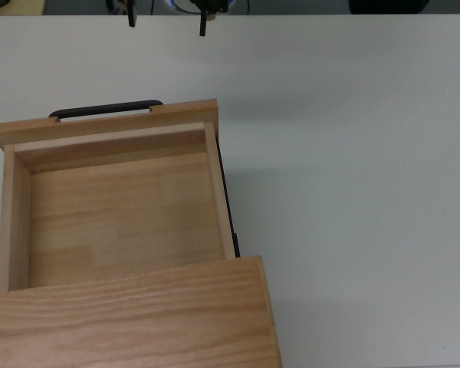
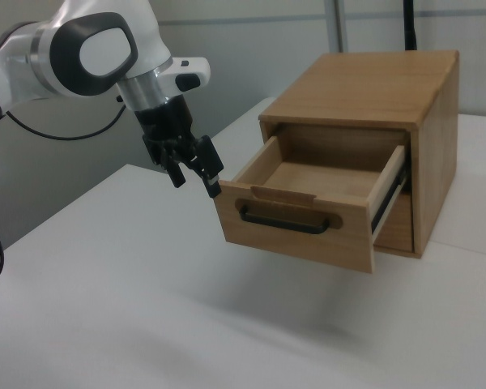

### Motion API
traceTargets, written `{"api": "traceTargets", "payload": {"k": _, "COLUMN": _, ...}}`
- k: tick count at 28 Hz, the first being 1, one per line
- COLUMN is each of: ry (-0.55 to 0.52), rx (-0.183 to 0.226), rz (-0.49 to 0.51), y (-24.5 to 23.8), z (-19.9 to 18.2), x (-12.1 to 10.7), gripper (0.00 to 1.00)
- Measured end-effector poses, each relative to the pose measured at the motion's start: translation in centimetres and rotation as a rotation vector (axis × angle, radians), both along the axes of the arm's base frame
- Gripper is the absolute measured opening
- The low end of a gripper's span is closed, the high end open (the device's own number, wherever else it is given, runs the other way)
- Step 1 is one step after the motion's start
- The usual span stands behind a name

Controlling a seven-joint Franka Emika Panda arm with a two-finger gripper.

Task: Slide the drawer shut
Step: 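Lower the gripper onto the front panel of the open drawer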

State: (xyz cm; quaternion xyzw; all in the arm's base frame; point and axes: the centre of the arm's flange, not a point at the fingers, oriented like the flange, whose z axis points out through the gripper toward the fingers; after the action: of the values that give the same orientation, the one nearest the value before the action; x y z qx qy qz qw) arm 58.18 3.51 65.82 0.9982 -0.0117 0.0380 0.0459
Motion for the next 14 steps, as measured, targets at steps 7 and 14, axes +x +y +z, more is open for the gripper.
{"api": "traceTargets", "payload": {"k": 7, "ry": -0.002, "rx": 0.016, "rz": 0.030, "y": 0.2, "z": 0.2, "x": 0.1, "gripper": 0.85}}
{"api": "traceTargets", "payload": {"k": 14, "ry": 0.021, "rx": 0.021, "rz": 0.058, "y": 0.2, "z": -1.0, "x": 0.7, "gripper": 0.59}}
